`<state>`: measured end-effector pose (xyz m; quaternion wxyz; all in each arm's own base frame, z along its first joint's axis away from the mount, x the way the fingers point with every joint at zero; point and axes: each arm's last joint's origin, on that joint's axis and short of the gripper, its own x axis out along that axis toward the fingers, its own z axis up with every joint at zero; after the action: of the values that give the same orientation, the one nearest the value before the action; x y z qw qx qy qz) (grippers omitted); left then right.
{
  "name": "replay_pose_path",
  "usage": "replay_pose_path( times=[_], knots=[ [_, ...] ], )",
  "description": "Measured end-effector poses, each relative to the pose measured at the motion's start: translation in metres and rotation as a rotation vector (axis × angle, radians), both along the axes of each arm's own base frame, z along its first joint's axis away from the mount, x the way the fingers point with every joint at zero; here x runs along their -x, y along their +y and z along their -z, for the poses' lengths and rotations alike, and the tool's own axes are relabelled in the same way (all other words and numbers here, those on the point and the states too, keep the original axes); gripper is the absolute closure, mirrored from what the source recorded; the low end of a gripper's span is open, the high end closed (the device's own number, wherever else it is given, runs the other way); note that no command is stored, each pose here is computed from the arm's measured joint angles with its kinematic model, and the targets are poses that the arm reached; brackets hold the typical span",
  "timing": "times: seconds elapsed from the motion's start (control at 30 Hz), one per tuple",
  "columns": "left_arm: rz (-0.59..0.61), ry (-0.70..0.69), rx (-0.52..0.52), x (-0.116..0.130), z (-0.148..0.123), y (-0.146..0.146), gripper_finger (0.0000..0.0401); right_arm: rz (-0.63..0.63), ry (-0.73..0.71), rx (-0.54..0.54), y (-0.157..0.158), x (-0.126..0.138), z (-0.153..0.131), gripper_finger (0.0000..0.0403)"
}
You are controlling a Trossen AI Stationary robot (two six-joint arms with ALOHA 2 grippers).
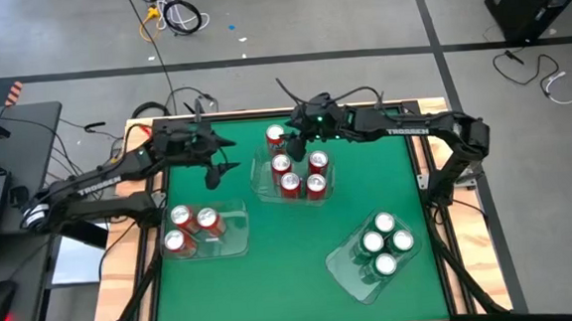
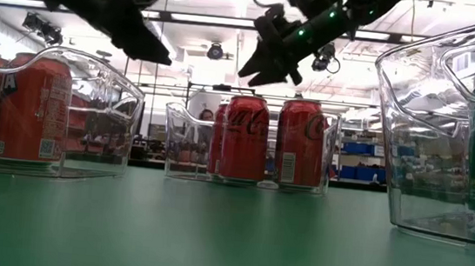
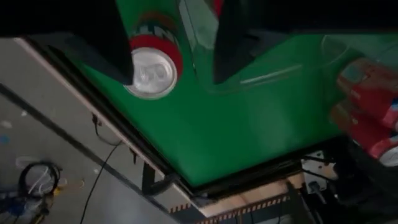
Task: Sort soda cans
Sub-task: Put the red soda can into the bottom left transparent bin
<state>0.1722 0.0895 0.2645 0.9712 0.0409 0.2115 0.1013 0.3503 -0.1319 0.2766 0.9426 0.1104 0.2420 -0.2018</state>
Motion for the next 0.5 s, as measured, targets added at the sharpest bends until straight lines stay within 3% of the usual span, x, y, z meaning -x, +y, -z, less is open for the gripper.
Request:
replay_pose_path(
  times=[0.23, 0.5],
  knots=[
    [-0.004, -0.116, -0.054, 0.016, 0.002, -0.009, 0.01, 0.061, 0.055, -0.055, -0.018, -0.026, 0.024, 0.0104],
    [-0.017, -0.156, -0.037, 0.023, 0.007, -0.013, 0.01, 0.08, 0.177, -0.084, -0.033, -0.06, 0.038, 0.0036]
  ],
)
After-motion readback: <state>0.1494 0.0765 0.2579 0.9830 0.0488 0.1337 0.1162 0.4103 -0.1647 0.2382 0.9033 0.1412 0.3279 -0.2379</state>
